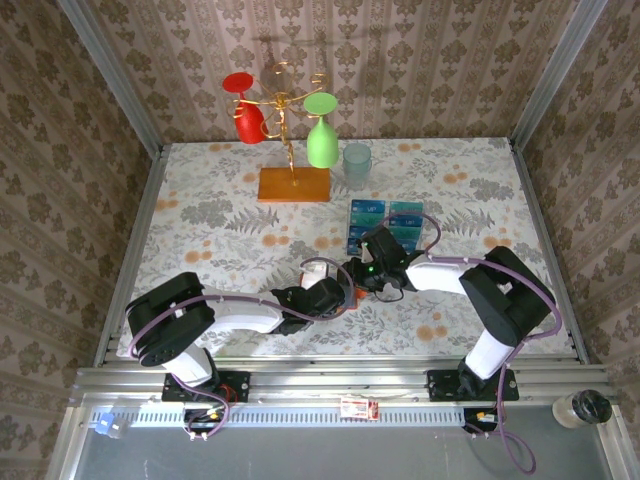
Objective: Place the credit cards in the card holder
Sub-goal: Turn over the card slot at the card holder.
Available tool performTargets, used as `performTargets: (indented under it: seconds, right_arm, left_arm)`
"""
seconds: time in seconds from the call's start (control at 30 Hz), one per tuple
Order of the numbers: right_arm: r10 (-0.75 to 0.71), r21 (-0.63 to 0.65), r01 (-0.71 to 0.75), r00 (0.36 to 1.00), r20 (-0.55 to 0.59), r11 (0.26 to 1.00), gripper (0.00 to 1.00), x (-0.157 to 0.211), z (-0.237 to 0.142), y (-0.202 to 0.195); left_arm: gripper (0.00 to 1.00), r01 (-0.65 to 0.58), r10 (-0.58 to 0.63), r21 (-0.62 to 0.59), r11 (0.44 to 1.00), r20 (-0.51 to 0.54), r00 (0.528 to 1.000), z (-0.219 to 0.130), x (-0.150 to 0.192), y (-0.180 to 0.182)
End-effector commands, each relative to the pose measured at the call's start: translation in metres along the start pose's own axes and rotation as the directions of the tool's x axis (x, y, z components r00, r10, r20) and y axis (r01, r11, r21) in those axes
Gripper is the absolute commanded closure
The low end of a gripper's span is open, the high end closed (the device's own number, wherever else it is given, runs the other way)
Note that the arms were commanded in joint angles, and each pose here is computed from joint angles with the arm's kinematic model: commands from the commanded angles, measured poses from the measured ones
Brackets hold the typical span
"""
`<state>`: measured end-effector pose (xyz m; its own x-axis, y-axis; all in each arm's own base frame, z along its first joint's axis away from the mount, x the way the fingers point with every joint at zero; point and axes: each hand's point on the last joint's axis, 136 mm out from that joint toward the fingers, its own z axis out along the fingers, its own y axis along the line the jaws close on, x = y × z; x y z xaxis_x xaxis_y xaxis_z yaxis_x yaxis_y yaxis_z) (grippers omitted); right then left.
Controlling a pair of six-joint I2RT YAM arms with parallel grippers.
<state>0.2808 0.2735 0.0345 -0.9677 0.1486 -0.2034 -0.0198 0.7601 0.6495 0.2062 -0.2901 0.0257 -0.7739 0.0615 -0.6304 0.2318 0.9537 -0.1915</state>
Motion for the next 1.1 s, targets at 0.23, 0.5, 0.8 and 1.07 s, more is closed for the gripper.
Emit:
performTargets:
  seconds: [0.23, 0.5, 0.8, 1.07]
  right_arm:
    - [-0.035, -0.077, 0.031, 0.998, -0.051, 0.997, 0.67, 0.002, 0.0, 0.021]
    - [-0.017, -0.117, 0.011, 0.999, -0.043, 0.993, 0.61, 0.002, -0.008, 0.032]
    - [-0.016, -0.151, 0.01, 0.999, -0.04, 0.988, 0.49, 0.007, -0.013, 0.053]
    - [-0.015, -0.152, 0.01, 0.999, -0.034, 0.988, 0.36, 0.01, -0.009, 0.07]
  left_arm:
    - [0.49, -0.009, 0.009, -0.021, 1.0, -0.012, 1.0, 0.002, 0.007, 0.005]
    - [0.45, 0.002, -0.002, 0.006, 1.0, 0.039, 0.999, -0.015, -0.011, 0.002]
    - [0.31, 0.092, -0.097, 0.043, 0.995, 0.138, 0.986, -0.046, -0.039, 0.022]
    - [0.2, 0.152, -0.155, 0.031, 0.988, 0.176, 0.972, -0.062, -0.047, 0.053]
